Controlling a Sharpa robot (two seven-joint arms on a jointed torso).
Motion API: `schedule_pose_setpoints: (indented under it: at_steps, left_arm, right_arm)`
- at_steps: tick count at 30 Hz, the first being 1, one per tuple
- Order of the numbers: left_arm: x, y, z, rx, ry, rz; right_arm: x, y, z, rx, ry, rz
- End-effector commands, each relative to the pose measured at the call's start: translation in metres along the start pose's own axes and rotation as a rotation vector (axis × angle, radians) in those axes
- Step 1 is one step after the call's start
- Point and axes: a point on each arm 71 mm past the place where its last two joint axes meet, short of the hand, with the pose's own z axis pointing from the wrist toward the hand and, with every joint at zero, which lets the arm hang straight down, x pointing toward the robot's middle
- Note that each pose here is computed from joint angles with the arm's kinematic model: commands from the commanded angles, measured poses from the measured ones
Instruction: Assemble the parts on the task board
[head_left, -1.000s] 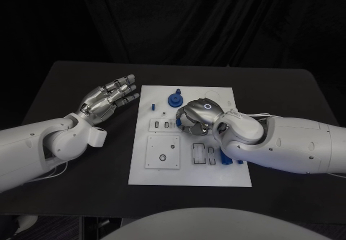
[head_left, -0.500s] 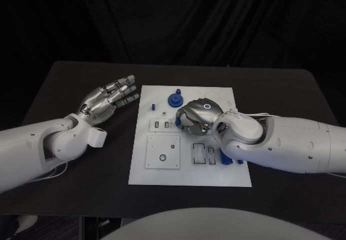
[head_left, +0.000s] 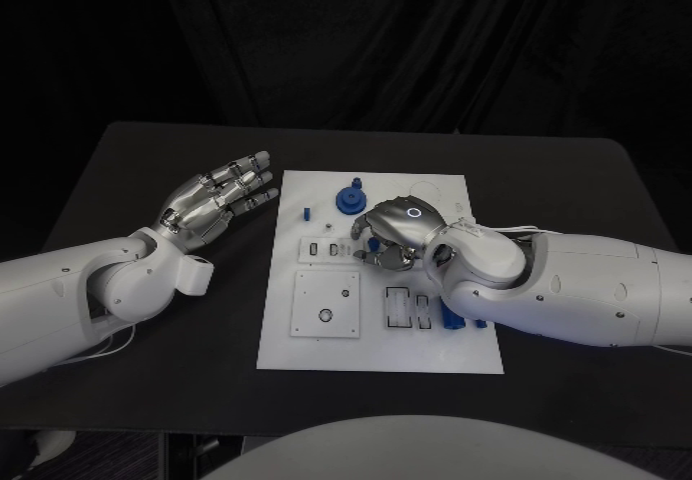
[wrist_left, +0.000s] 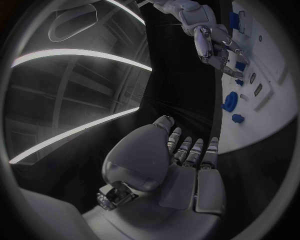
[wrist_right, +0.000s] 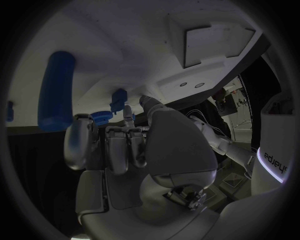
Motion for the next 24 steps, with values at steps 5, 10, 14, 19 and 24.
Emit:
schedule_pose_setpoints:
  at_steps: [5,10,14,19,24]
  left_arm:
    - [0.0020,0.0000,0.0001,0.009,0.012,-0.010]
    - [0.0021,0.0001,0.0000,0.008,0.012,-0.010]
    - [0.0024,0.0001,0.0000,0.008,0.013,-0.011]
    - [0.0024,-0.0003,-0.0007,0.010,0.012,-0.011]
    - [0.0021,-0.0008,-0.0018,0.011,0.010,-0.011]
  right_arm:
    - [0.001,0.000,-0.001,0.007,-0.005,-0.003]
    - [0.000,0.001,-0.001,0.003,-0.012,0.000]
    - [-0.001,0.001,-0.002,-0.006,-0.031,0.007]
    - [-0.008,0.001,-0.006,-0.018,-0.069,0.023]
    - [-0.025,-0.003,-0.011,-0.010,-0.083,0.011]
